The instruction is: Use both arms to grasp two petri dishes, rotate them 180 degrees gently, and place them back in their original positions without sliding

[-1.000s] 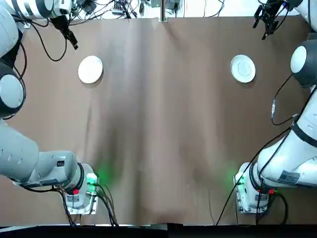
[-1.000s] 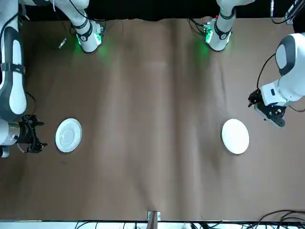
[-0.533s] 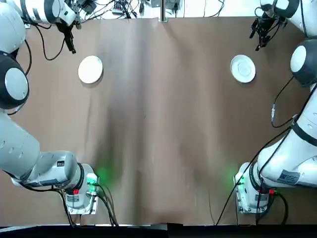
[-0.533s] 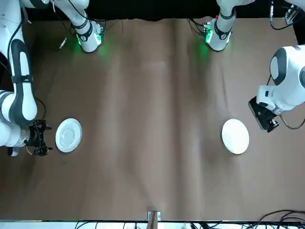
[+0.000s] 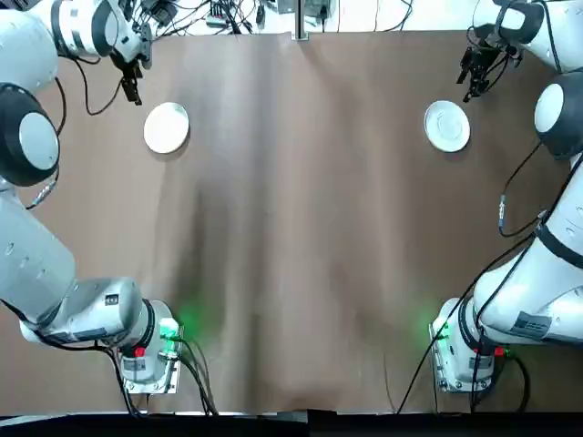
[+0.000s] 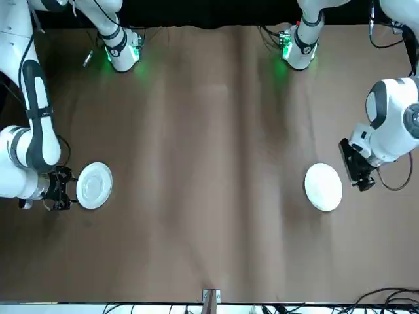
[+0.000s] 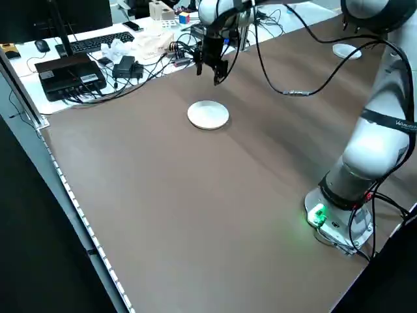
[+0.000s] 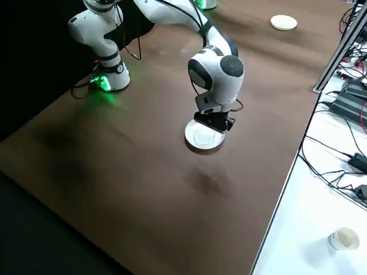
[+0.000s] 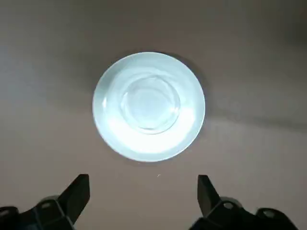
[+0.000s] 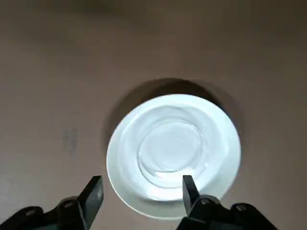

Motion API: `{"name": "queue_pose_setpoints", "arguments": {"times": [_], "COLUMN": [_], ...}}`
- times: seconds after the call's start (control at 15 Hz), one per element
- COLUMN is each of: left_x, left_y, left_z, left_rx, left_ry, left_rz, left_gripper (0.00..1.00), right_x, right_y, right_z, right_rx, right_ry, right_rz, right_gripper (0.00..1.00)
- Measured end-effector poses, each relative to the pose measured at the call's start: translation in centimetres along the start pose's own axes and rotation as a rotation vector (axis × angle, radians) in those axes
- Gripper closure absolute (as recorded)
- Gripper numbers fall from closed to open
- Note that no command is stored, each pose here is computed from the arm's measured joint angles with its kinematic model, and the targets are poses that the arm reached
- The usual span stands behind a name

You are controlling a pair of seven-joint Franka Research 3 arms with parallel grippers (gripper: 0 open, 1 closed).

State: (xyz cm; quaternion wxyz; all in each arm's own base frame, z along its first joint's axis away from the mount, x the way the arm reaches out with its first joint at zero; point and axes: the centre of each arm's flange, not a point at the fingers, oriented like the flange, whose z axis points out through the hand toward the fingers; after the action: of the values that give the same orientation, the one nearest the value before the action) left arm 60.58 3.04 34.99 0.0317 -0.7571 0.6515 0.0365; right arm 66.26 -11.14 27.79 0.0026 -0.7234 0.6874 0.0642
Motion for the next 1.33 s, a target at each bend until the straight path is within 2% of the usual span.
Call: {"name": "queue_pose_setpoints", "arguments": {"times": [0.2, 0.27, 0.4, 0.6, 0.73, 0.93, 1.0, 1.07, 1.13, 1.33], "left_x": [1.0, 1.4, 2.7, 4.4, 4.4, 3.0, 2.6, 2.3, 2.2, 2.0], "left_y": [-0.2, -0.2, 0.0, 0.1, 0.2, 0.8, 1.0, 1.2, 1.4, 1.7], "left_z": [2.9, 3.6, 4.9, 6.6, 8.2, 11.3, 12.1, 12.8, 13.4, 14.5], "left_rx": [-0.007, -0.003, 0.016, 0.044, 0.074, 0.068, 0.065, 0.062, 0.055, 0.038], "left_ry": [0.009, 0.013, 0.027, 0.047, 0.056, 0.063, 0.066, 0.067, 0.068, 0.071], "left_rz": [0.017, 0.023, 0.043, 0.132, 0.218, 0.244, 0.249, 0.255, 0.266, 0.27], "left_gripper": [0.03, 0.03, 0.02, 0.01, 0.01, 0.03, 0.07, 0.17, 0.22, 0.24], "right_x": [0.1, 0.0, -0.2, -0.9, -1.4, -1.8, -1.9, -1.9, -2.0, -1.8], "right_y": [0.6, 0.7, 0.8, 0.8, 0.7, 0.4, 0.4, 0.4, 0.4, 0.2], "right_z": [1.9, 2.1, 2.4, 2.9, 3.7, 5.7, 6.3, 6.6, 6.9, 7.3], "right_rx": [0.017, 0.016, 0.013, 0.004, 0.002, -0.005, -0.01, -0.013, -0.015, 0.003], "right_ry": [0.008, 0.008, 0.007, 0.005, 0.007, 0.009, 0.009, 0.009, 0.009, 0.015], "right_rz": [0.004, 0.005, 0.009, 0.015, 0.015, 0.012, 0.011, 0.009, 0.009, 0.01], "right_gripper": [0.3, 0.36, 0.4, 0.47, 0.5, 0.5, 0.51, 0.52, 0.6, 0.62]}}
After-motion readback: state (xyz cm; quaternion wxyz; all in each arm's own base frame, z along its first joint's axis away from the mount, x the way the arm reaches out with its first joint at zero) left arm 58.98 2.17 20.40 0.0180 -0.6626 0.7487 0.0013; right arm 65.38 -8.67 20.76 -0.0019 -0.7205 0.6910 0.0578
